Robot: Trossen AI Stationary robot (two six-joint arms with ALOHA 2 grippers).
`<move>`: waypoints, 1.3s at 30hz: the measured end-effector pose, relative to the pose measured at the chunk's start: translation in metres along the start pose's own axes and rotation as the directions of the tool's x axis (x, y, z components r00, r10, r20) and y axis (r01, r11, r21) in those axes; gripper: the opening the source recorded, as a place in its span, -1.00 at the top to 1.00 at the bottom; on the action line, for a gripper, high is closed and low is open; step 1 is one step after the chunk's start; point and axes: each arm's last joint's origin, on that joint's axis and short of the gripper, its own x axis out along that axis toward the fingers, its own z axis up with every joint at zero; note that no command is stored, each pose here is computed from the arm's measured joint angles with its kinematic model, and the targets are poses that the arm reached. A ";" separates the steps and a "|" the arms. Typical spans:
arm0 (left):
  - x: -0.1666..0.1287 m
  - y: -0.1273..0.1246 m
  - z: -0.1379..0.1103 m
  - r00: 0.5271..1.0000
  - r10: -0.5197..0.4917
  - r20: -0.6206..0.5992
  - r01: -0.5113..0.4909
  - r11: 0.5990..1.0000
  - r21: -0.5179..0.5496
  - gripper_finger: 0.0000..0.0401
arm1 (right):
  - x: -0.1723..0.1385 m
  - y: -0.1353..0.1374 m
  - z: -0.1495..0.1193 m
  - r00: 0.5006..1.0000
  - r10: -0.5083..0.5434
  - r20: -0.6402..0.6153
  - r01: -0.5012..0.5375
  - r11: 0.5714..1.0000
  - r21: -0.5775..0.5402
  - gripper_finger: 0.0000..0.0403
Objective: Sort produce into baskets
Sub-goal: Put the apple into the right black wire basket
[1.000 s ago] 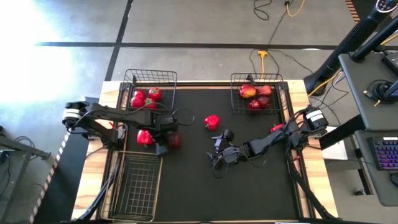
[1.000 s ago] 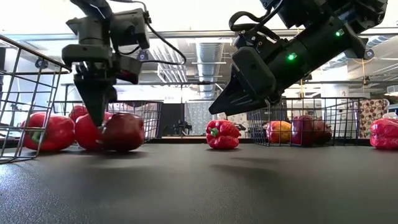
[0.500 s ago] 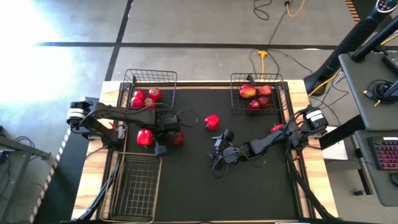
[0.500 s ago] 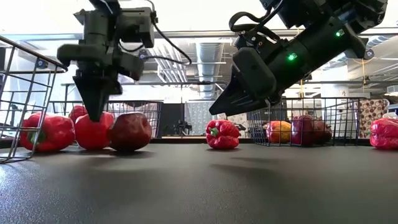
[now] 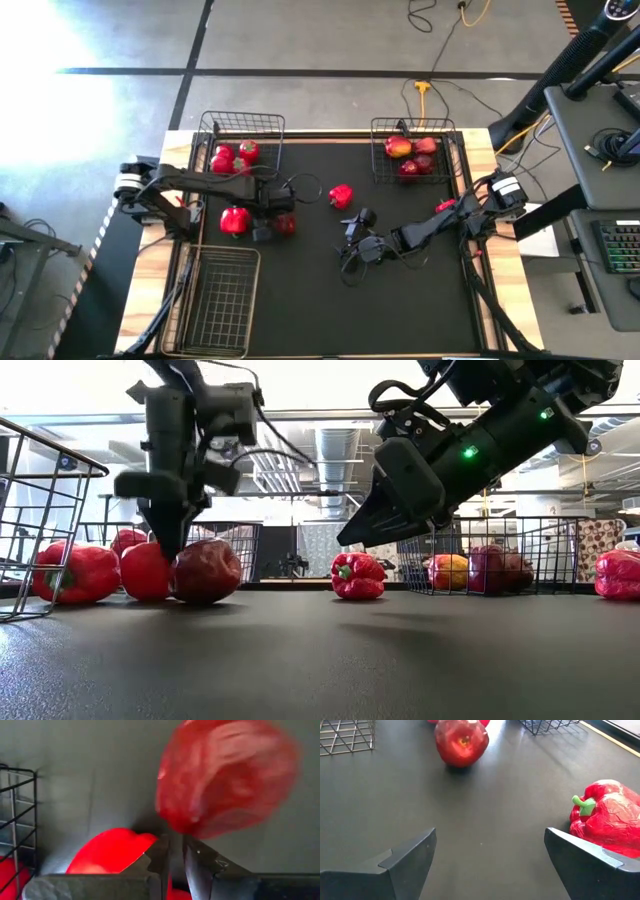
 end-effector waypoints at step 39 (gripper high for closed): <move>0.057 -0.016 0.068 0.964 0.026 0.265 -0.053 0.994 0.095 0.82 | -0.002 -0.009 -0.019 0.982 -0.078 -0.172 0.073 0.997 -0.037 -0.81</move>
